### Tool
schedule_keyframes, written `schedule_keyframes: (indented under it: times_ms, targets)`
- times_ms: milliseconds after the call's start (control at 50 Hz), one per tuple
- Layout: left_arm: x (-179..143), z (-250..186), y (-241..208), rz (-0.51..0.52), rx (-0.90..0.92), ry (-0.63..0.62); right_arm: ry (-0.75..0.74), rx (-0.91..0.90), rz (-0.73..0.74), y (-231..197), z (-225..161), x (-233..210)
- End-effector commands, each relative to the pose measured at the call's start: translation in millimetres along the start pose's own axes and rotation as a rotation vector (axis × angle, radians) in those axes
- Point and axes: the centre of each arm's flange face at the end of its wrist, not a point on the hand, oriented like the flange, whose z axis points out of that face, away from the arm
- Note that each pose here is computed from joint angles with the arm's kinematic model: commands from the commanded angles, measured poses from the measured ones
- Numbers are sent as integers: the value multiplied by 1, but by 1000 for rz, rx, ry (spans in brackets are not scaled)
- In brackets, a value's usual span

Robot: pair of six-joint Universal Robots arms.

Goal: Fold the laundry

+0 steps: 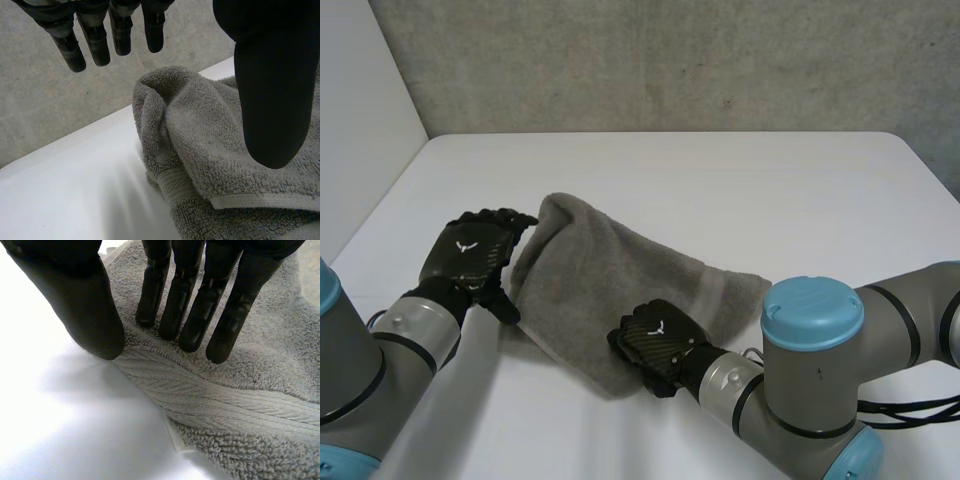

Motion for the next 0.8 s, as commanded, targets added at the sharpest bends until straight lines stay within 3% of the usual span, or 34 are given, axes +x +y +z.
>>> schedule_keyframes:
  times_ms: [20,460,660,800]
  targets:
    - [0,-1,0,0,1,0,10,-1,-1,2,2,3]
    - [0,-3,-1,1,5,-1,120,13,-13,-7,-6,39]
    - [3,-7,-3,3,11,9,497,-38,-67,-3,-52,168]
    - [11,-12,-1,8,8,34,634,-112,-131,13,-79,218]
